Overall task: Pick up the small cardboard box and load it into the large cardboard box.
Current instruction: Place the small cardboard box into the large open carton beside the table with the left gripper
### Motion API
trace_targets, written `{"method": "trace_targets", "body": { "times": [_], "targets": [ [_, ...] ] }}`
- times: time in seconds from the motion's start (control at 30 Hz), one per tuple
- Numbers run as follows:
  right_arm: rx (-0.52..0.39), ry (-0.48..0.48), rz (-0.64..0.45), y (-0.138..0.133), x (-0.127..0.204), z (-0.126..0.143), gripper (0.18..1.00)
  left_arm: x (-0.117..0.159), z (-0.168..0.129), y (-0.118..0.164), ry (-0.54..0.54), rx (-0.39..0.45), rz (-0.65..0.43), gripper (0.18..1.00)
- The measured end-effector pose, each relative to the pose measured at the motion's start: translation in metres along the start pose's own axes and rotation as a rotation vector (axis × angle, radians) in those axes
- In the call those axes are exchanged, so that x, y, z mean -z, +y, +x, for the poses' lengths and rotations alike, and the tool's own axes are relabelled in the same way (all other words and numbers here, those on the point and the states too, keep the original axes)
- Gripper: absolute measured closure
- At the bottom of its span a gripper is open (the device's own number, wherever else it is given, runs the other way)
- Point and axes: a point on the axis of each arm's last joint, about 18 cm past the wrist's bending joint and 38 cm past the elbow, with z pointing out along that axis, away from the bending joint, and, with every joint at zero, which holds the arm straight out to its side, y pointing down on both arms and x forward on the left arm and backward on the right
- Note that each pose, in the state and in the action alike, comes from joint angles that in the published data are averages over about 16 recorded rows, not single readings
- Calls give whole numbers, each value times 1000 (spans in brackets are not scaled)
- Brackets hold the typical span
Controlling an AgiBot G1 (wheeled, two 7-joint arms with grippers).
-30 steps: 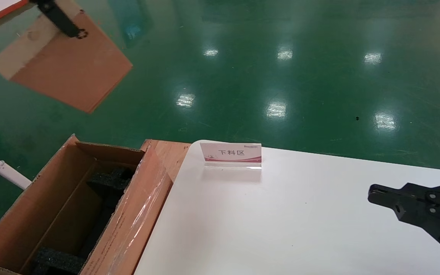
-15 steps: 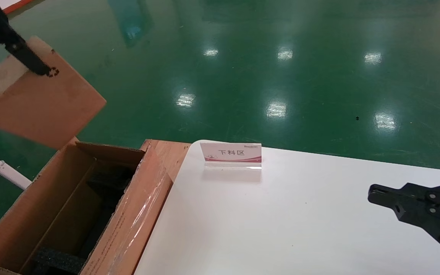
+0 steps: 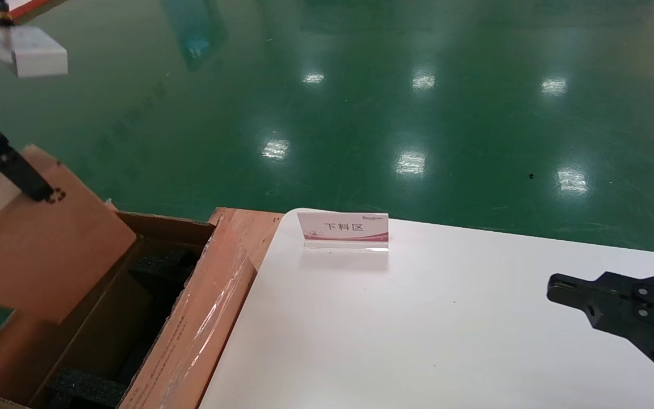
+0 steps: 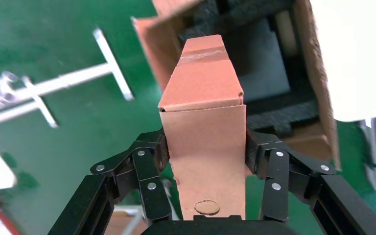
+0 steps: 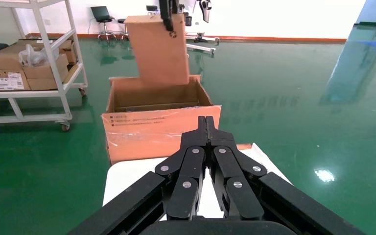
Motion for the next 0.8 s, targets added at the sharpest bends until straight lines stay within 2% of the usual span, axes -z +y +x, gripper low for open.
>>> {"method": "trace_targets", "body": {
  "times": [0.43, 0.63, 0.8],
  "targets": [
    [0, 0, 0, 0, 0, 0, 913, -42, -6, 7, 79, 125, -55, 720],
    [0, 0, 0, 0, 0, 0, 824, -63, -14, 9, 96, 166, -57, 720],
    [0, 0, 0, 0, 0, 0, 715, -79, -18, 11, 113, 188, -64, 720]
  ]
}}
